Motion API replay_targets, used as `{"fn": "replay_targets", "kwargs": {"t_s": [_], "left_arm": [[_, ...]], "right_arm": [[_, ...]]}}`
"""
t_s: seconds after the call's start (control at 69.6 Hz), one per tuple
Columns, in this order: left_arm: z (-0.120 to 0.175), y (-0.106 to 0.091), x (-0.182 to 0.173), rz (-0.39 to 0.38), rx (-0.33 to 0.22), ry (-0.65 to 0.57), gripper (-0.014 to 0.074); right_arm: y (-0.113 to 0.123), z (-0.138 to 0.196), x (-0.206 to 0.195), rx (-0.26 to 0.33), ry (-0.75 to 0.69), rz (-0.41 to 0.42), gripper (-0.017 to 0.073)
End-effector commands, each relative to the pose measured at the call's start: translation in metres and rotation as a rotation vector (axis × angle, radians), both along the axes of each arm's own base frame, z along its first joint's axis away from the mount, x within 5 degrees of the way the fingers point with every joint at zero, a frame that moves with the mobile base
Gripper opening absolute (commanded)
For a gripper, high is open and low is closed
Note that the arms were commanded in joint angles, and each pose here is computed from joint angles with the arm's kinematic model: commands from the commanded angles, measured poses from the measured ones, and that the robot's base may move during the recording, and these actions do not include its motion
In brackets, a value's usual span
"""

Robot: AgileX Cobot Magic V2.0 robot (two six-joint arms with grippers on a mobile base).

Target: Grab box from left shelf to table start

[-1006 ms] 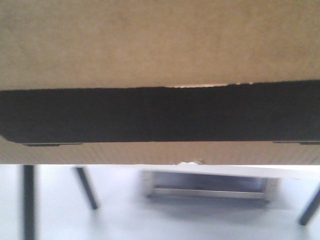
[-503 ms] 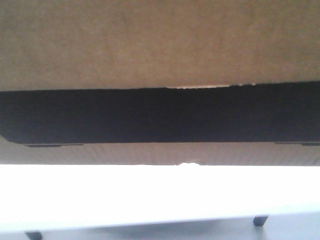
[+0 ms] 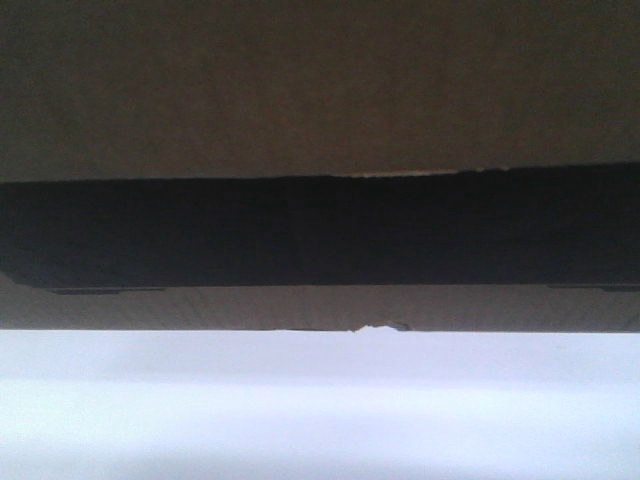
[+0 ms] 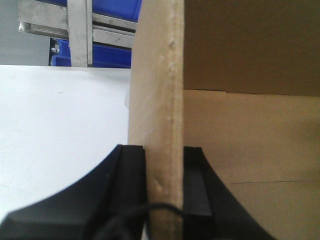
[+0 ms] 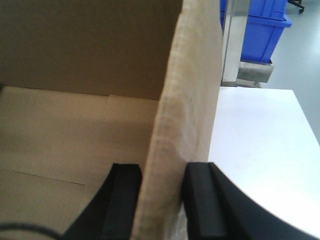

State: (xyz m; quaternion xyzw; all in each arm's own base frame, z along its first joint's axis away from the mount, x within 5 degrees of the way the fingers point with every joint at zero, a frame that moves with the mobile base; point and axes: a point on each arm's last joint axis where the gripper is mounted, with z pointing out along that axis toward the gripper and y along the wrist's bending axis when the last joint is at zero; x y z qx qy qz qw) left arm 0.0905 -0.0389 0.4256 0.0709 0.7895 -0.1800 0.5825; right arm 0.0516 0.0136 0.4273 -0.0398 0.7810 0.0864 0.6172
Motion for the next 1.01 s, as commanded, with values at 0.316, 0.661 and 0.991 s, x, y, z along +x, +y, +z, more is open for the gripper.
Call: {"fn": "replay_targets", "kwargs": {"t_s": [0.316,0.661,0.991], "left_arm": [[0.0315,-0.0052,-0.0086,-0.086,-0.216,-0.169,-0.0096],[0.0315,-0.0052,-0.0086,-0.086,-0.216,-0.169,-0.0096],[0.0315,-0.0052,-0.0086,-0.086,-0.216,-0.169,-0.0097]], "right_arm": [[0.0006,0.0228,0.0009,0.062,-0.165,-0.001,0.0055],[0.0006,0.0228,0.0009,0.062,-0.165,-0.001,0.0055],[0.0006,0.0228,0.0009,0.062,-0.165,-0.001,0.0055]]}}
